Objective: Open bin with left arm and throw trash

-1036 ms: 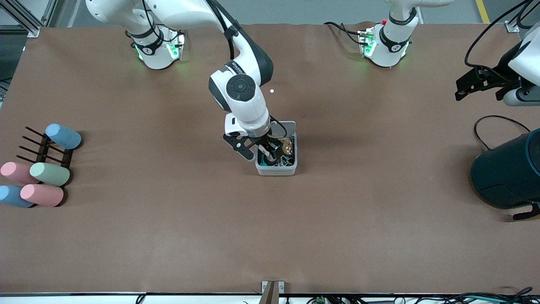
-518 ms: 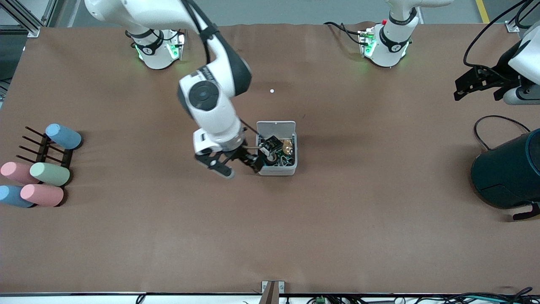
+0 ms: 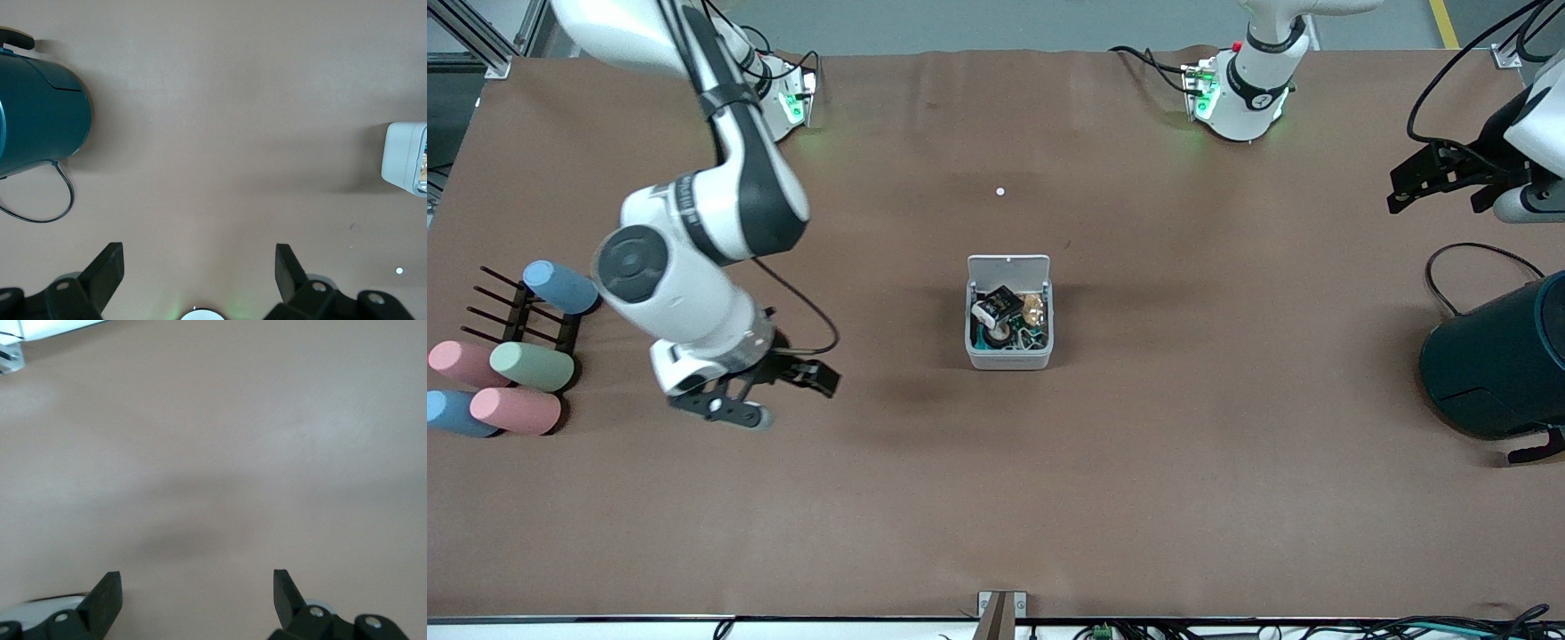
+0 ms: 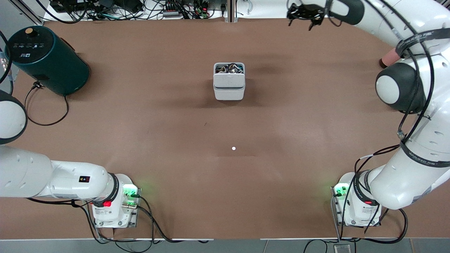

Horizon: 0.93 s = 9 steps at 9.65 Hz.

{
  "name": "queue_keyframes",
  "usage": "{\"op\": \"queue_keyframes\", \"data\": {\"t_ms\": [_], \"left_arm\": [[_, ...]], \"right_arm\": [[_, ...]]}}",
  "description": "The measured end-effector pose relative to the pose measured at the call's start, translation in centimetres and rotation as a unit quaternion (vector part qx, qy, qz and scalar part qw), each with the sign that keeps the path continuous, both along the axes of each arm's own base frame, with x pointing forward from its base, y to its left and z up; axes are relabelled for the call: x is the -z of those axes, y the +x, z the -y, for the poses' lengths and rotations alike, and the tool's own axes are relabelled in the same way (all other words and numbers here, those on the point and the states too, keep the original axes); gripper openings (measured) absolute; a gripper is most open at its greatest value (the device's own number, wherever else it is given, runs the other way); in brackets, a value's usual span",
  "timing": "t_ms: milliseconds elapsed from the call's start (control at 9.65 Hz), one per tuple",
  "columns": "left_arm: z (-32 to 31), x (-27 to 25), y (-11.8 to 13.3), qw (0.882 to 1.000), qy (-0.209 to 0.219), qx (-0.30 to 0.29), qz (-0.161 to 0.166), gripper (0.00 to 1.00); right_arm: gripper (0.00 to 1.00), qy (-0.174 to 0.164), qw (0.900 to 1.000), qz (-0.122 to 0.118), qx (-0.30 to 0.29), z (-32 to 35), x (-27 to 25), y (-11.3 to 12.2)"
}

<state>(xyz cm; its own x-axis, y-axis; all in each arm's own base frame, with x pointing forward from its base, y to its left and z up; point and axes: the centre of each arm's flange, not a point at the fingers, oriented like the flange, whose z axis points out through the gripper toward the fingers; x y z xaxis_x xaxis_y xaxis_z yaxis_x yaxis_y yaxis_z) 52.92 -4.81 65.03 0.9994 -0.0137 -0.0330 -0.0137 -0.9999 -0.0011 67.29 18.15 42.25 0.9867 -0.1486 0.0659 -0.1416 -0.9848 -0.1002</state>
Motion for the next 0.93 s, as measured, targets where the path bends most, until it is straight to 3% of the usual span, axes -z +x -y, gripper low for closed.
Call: {"op": "queue_keyframes", "data": {"t_ms": [207,518,725,933], "left_arm": [[0.0,-0.1,0.1,1.000,0.000,0.000,0.004,1.00],[-0.1,-0.1,0.1,1.000,-0.001,-0.001,0.006,1.00],[-0.1,-0.1,0.1,1.000,-0.001,-0.001,0.006,1.00],[-0.1,-0.1,0.1,1.000,-0.001,-0.001,0.006,1.00]], "right_arm": [[1.00,-0.014,0.997,0.011,-0.078,8.2,0.0,1.7],[1.00,-0.026,0.991,0.026,-0.127,17.1,-0.9,2.3],[1.00,-0.031,0.991,0.037,-0.122,23.0,-2.4,1.9],[1.00,-0.023,0.993,0.029,-0.110,25.3,-5.2,0.5]]}}
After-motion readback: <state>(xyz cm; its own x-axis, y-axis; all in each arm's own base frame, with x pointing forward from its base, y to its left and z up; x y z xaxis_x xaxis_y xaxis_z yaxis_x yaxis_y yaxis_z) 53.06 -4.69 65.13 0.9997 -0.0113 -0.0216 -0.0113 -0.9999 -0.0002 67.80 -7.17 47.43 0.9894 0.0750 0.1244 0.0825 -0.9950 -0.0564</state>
